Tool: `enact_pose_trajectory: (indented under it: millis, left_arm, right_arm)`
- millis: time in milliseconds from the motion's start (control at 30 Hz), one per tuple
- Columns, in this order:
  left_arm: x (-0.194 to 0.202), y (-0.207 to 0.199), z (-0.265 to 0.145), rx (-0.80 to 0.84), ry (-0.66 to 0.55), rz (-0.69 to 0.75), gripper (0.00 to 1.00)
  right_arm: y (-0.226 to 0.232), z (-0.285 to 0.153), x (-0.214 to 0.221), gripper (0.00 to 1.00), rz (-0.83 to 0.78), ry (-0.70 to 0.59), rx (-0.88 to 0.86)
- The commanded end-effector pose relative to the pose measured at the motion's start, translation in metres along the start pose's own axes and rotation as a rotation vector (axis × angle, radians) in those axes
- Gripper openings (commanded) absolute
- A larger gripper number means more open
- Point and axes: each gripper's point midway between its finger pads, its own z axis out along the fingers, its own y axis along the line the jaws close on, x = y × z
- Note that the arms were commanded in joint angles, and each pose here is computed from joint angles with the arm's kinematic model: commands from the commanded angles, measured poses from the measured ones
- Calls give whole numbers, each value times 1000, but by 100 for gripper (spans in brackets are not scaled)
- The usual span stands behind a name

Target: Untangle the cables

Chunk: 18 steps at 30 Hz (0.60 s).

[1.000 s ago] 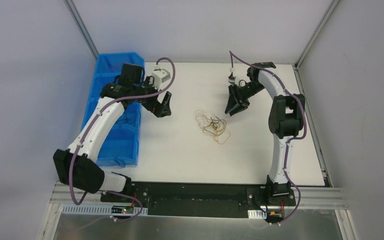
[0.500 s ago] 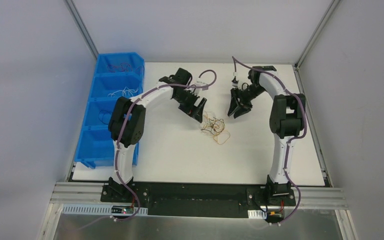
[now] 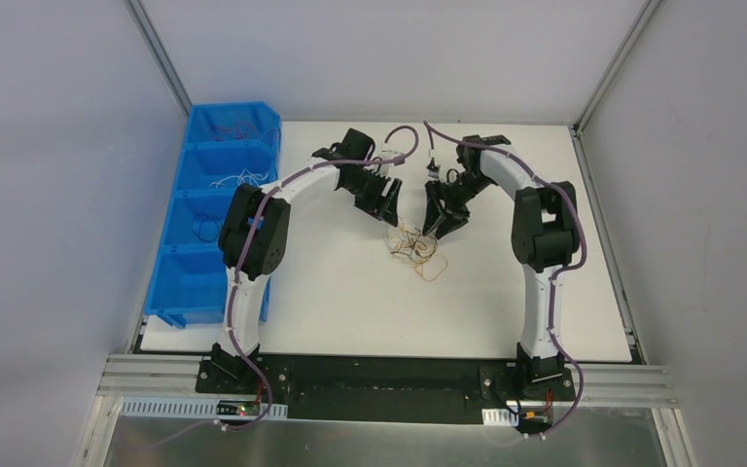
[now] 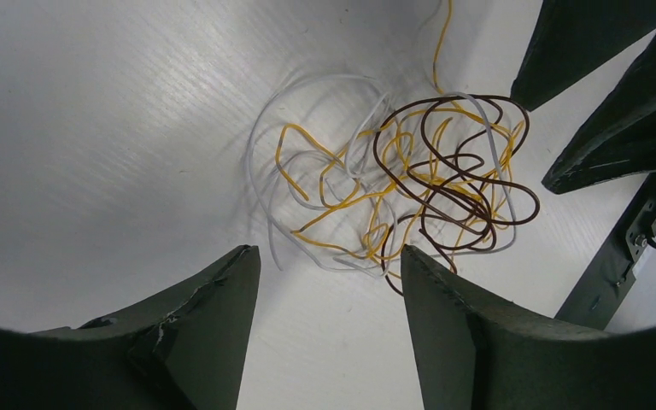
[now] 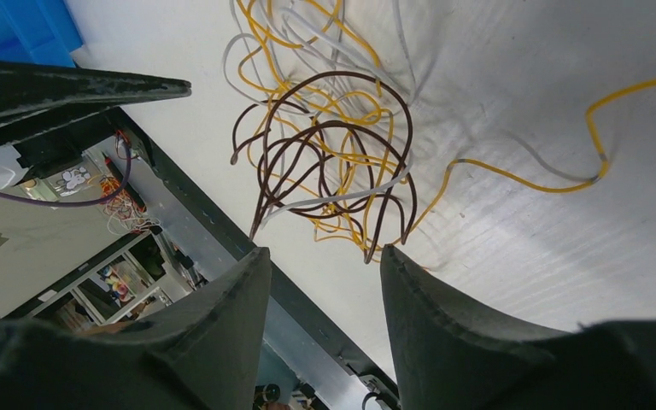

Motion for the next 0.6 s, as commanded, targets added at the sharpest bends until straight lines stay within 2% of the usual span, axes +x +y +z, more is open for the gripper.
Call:
enact_pose_trajectory:
  millis: [0, 167, 433, 567]
  left_arm:
    - [-15, 2, 1, -3, -47, 24, 62]
    - [-19, 2, 14, 41, -72, 41, 61]
    - [-6, -3, 28, 99, -80, 73, 56]
    - [-6, -11, 28, 130, -91, 89, 41]
  right_arm:
    - [-3, 10, 4, 52, 13, 15, 18]
    - [-16, 19, -1, 46, 36, 20, 48]
    - [-24, 23, -1, 21, 59, 26, 69]
    - [-29, 22, 0, 7, 67, 28, 85]
